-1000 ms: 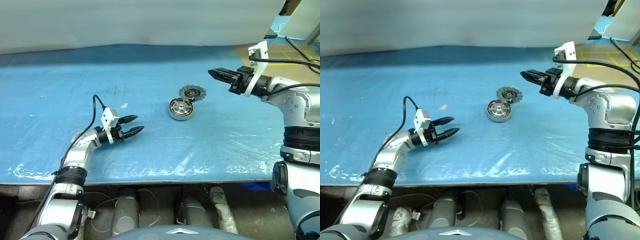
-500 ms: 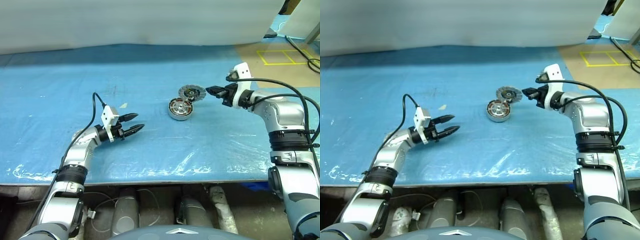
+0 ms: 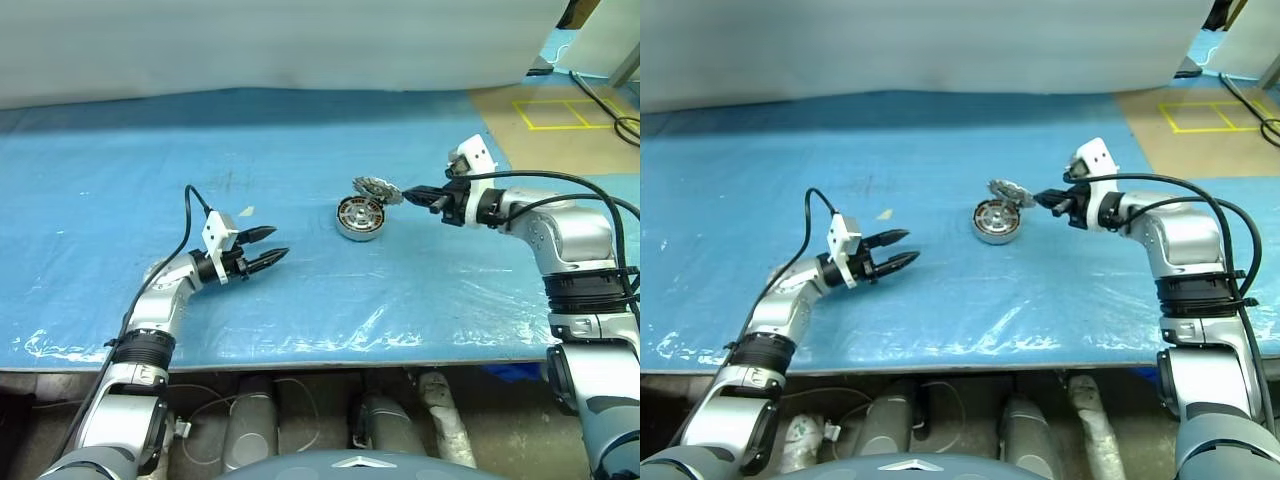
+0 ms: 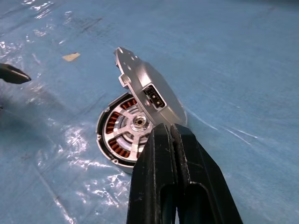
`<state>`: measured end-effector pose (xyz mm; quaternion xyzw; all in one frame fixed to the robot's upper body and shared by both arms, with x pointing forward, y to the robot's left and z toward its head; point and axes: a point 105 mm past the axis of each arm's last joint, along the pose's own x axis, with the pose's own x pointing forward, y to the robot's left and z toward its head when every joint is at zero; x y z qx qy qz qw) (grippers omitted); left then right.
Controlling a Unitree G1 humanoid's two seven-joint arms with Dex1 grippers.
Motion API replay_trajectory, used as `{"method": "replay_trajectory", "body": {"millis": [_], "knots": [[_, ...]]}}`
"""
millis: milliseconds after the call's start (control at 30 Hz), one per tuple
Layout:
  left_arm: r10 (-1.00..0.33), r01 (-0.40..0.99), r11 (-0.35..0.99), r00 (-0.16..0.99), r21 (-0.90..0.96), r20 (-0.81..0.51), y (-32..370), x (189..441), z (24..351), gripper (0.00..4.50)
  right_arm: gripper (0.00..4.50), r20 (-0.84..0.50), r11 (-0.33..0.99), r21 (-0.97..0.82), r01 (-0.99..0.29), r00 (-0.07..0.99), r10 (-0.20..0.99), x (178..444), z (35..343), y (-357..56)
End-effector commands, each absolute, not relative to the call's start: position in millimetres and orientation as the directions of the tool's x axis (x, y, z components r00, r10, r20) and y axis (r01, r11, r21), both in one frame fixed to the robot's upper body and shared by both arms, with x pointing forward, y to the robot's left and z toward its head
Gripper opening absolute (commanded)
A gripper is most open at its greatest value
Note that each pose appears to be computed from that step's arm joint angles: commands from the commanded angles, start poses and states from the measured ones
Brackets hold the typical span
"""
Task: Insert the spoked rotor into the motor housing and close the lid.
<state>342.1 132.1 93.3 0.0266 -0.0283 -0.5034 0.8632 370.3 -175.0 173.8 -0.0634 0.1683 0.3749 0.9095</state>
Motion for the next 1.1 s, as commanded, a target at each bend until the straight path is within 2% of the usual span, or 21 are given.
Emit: {"method": "replay_trajectory", "body": {"millis": [33,400,467,567,633,667,733,967,1100], "knots": [[-0.868,0.862,0.496,0.493,0.106,0.056,133.2,345.1,104.7,3.00,0.04,-0.326,0.649,-0.003,-0.760,0.615,0.718,359.4,184.9,-158.5],[-0.865,0.859,0.501,0.497,0.107,0.060,133.5,345.5,104.5,3.00,0.04,-0.384,0.509,0.036,-0.860,0.458,0.802,330.0,161.6,-114.6],[-0.865,0.858,0.502,0.498,0.109,0.060,133.8,345.3,104.8,3.00,0.04,-0.345,0.495,0.058,-0.867,0.448,0.825,328.6,171.4,-115.4],[-0.863,0.856,0.505,0.502,0.111,0.060,135.2,345.0,104.8,3.00,0.04,-0.187,0.421,0.117,-0.899,0.396,0.899,320.5,211.7,-119.5],[-0.862,0.855,0.506,0.503,0.112,0.059,136.2,344.6,104.7,3.00,0.04,-0.073,0.425,0.131,-0.896,0.418,0.905,324.5,242.4,-130.4],[-0.862,0.855,0.507,0.504,0.111,0.059,136.5,344.2,104.5,3.00,0.04,-0.028,0.513,0.115,-0.851,0.513,0.858,341.0,254.0,-143.4],[-0.861,0.854,0.508,0.505,0.110,0.058,136.7,343.6,103.9,3.00,0.04,0.010,0.617,0.107,-0.780,0.621,0.784,360.7,262.7,-160.0],[-0.865,0.858,0.501,0.498,0.109,0.055,133.5,344.4,103.4,3.00,0.04,-0.188,0.761,0.000,-0.649,0.748,0.637,391.7,205.7,-172.6],[-0.865,0.858,0.502,0.498,0.111,0.059,133.3,345.3,104.8,3.00,0.04,-0.183,0.766,0.017,-0.643,0.751,0.635,392.1,201.1,-170.6]]}}
